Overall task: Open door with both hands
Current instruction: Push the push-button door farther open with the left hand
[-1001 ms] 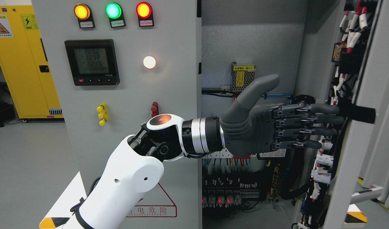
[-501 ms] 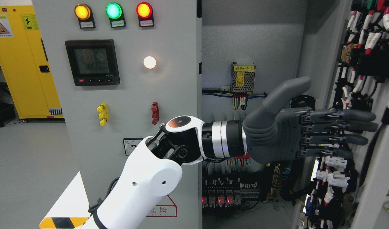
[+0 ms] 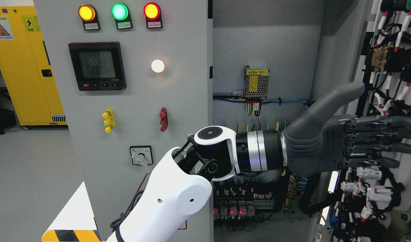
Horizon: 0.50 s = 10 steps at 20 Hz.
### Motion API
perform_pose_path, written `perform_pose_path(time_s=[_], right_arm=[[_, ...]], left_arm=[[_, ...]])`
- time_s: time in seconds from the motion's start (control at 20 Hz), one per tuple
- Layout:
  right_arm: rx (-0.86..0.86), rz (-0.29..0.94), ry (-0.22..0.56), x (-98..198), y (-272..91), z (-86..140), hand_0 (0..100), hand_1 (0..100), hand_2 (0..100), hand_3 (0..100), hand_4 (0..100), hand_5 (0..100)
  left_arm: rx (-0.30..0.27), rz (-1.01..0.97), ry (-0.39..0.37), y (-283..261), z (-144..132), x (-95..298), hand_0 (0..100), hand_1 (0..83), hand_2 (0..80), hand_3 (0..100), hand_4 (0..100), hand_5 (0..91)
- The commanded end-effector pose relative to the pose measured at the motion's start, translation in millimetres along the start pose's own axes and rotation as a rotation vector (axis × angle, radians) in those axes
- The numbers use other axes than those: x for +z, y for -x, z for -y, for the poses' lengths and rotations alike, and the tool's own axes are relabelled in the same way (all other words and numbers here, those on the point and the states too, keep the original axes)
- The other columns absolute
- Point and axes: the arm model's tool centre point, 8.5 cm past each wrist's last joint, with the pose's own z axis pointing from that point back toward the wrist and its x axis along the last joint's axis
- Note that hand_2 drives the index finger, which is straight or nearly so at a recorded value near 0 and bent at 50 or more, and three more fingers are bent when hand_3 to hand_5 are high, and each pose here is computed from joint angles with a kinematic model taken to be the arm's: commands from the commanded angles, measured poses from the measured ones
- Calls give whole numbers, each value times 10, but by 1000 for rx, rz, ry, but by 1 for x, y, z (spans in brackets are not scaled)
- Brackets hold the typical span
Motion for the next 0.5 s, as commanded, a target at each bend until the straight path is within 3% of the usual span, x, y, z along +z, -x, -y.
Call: perform_pose_path(time_s=[0.0, 0.15, 0.45], right_arm=[[0, 0, -3, 0, 0, 0, 220, 11, 0, 0, 0, 0], [-1, 0, -5, 0, 0, -1, 220, 11, 0, 0, 0, 0], [-1, 0, -6, 0, 0, -2, 220, 12, 0, 0, 0, 0]], left_arm=[[-13, 25, 26, -4, 17, -23, 0, 0, 0, 0, 0, 0], [-10, 27, -32, -4, 12, -23, 0, 0, 0, 0, 0, 0], [-14, -5, -24, 4, 18, -32, 0, 0, 0, 0, 0, 0]])
